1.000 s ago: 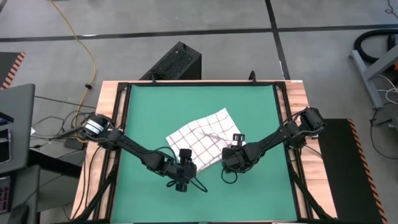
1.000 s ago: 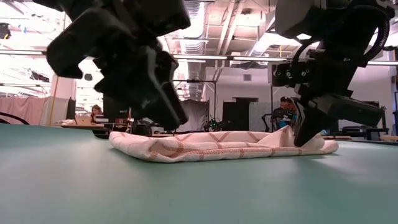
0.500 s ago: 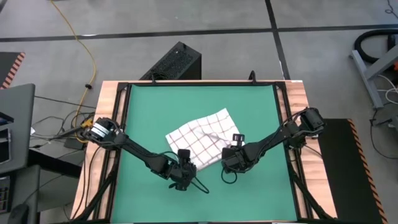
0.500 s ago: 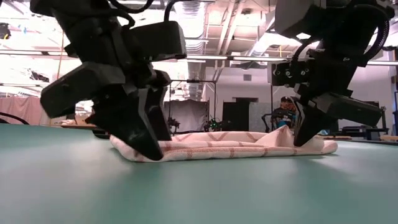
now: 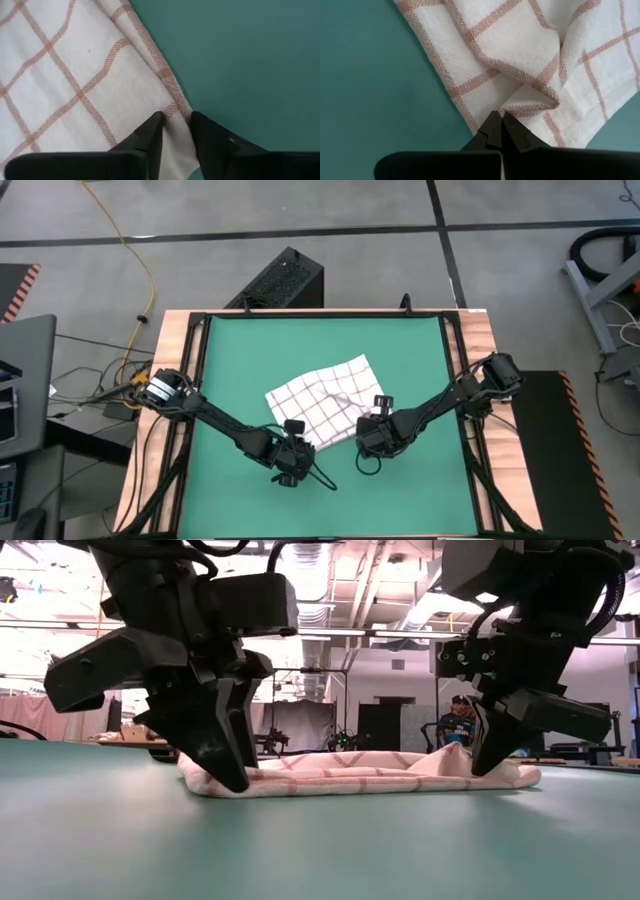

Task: Roll towel into tight, uniform cylinder
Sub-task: Roll the white patterned towel

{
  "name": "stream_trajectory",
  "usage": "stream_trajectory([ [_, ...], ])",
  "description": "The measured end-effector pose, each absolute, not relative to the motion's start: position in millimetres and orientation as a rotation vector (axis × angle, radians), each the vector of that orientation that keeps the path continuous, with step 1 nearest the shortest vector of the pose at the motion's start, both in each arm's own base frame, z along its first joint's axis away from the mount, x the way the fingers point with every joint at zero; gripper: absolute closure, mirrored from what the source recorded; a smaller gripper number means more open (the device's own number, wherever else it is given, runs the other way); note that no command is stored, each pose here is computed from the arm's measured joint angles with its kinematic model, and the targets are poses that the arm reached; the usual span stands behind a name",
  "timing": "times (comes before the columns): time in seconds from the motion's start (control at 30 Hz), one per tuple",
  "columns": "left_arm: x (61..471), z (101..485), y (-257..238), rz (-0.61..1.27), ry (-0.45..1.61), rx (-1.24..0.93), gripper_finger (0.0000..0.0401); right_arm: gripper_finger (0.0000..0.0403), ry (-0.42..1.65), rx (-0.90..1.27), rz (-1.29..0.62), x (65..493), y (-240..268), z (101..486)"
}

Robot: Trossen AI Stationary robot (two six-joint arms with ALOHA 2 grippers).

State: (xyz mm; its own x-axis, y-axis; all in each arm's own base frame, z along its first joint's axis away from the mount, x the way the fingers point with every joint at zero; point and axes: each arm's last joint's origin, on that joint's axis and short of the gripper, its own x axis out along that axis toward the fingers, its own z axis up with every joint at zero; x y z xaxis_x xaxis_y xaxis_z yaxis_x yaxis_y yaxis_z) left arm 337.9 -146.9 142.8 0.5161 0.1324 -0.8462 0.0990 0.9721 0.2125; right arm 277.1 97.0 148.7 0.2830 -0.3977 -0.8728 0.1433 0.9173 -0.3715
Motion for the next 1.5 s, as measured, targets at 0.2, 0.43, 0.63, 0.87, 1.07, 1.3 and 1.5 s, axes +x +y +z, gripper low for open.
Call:
stream_trajectory([
  [0.2, 337.9, 143.9, -146.9, 0.025, 1.04, 0.243, 0.0332, 0.0394, 1.235, -0.238, -0.366, 277.1, 97.0, 148.7],
  [0.43, 338.1, 144.3, -146.5, 0.029, 1.041, 0.219, 0.0353, 0.0394, 1.235, -0.238, -0.366, 277.1, 97.0, 148.7],
  [0.63, 339.8, 149.5, -147.6, 0.041, 1.047, 0.182, 0.0357, 0.0394, 1.236, -0.239, -0.366, 277.0, 97.0, 148.7],
  [0.87, 345.9, 155.9, -144.9, 0.03, 1.039, 0.153, 0.0357, 0.0394, 1.236, -0.239, -0.366, 277.0, 97.0, 148.7],
  [1.07, 348.1, 156.5, -141.8, 0.017, 1.042, 0.131, 0.0332, 0.0394, 1.238, -0.24, -0.366, 276.9, 96.9, 148.6],
  [1.3, 346.5, 155.6, -141.2, 0.025, 1.059, 0.135, 0.0288, 0.0394, 1.238, -0.241, -0.366, 276.8, 96.9, 148.6],
  [1.5, 343.5, 154.3, -138.8, 0.07, 1.081, 0.166, 0.028, 0.0394, 1.238, -0.241, -0.366, 276.8, 96.9, 148.6],
])
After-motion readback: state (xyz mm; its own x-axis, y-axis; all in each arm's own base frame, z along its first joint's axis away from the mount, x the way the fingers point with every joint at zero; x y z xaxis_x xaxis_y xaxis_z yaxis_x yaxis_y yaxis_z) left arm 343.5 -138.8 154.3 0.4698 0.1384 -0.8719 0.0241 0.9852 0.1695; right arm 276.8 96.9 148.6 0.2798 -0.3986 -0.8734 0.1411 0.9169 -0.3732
